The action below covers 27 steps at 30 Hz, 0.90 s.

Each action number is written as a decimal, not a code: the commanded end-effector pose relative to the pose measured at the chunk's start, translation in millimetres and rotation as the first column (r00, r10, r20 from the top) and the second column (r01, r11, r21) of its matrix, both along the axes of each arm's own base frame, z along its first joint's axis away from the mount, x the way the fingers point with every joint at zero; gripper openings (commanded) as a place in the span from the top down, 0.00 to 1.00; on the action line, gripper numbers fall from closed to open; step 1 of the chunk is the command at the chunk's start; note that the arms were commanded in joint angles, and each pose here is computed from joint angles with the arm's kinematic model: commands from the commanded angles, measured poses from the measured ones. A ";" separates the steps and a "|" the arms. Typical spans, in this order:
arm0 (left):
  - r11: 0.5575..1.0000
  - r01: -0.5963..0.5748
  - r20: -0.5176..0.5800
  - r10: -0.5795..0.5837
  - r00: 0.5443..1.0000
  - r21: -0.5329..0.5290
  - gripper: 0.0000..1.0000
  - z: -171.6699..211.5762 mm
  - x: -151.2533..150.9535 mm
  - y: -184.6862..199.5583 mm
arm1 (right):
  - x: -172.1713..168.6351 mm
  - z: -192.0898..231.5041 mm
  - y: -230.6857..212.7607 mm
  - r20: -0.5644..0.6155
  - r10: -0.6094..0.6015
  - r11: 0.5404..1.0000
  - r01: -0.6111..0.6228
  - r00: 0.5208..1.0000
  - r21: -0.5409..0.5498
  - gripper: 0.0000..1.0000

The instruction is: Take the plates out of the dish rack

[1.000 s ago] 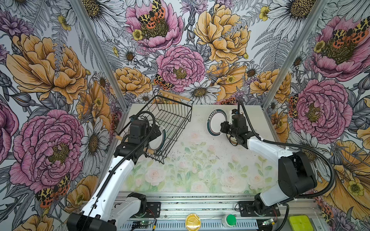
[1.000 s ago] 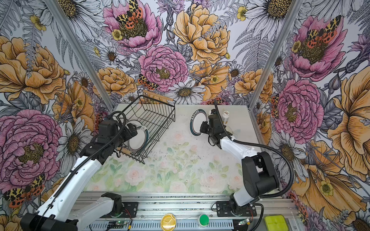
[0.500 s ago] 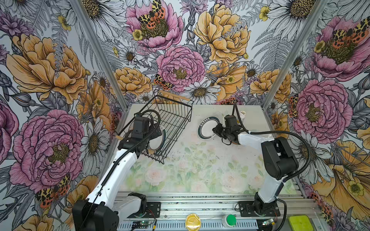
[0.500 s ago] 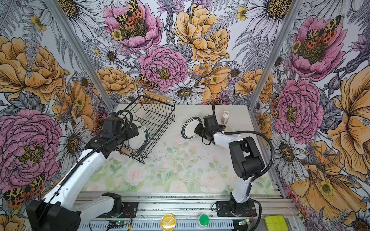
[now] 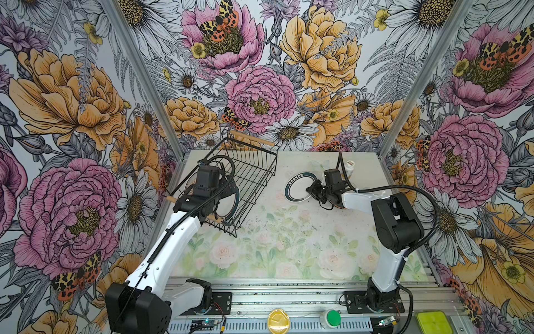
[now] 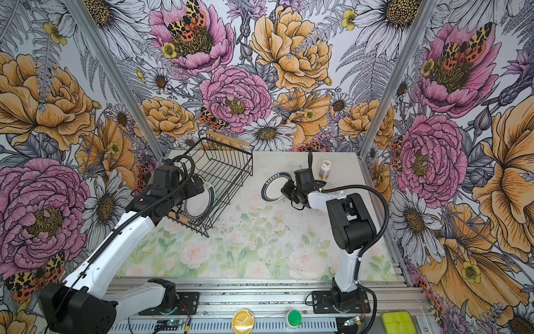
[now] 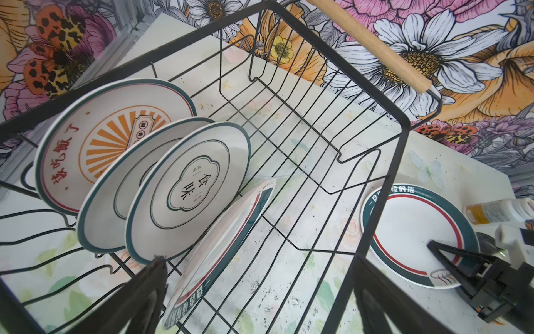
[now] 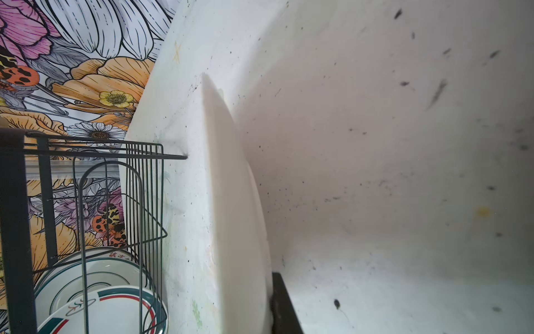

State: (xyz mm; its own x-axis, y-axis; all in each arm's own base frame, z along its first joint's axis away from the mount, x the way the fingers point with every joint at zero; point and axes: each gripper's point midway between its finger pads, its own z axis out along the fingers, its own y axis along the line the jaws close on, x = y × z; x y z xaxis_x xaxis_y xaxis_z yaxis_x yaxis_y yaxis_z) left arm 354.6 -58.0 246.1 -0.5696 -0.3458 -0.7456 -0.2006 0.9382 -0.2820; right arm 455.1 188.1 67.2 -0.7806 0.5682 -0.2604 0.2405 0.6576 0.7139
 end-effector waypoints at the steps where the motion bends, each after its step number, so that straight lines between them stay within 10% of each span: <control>1: 0.998 0.058 0.042 -0.057 0.998 -0.025 0.01 16.9 3.0 -9.1 | 13.9 15.1 7.2 0.052 -0.002 0.999 -0.001 0.999 0.050 1.00; 8: 0.999 0.034 0.068 -0.033 0.997 -0.011 0.01 19.4 -4.3 0.4 | 8.9 0.5 7.3 -0.009 -0.007 0.998 0.008 1.000 0.057 0.99; 27: 0.998 0.039 -0.053 -0.041 0.998 -0.038 0.01 -15.9 3.6 4.1 | 0.1 -15.5 5.4 -0.071 -0.019 0.998 0.023 0.997 0.055 0.57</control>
State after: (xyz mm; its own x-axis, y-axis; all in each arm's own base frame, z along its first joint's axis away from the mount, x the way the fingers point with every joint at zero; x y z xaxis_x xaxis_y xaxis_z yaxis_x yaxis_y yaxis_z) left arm 359.6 -53.9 232.6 -0.6104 -0.3623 -0.7044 -0.1961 0.9307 -0.3087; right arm 452.9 194.0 55.8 -0.7836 0.5971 -0.1714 0.2995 0.6049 0.7378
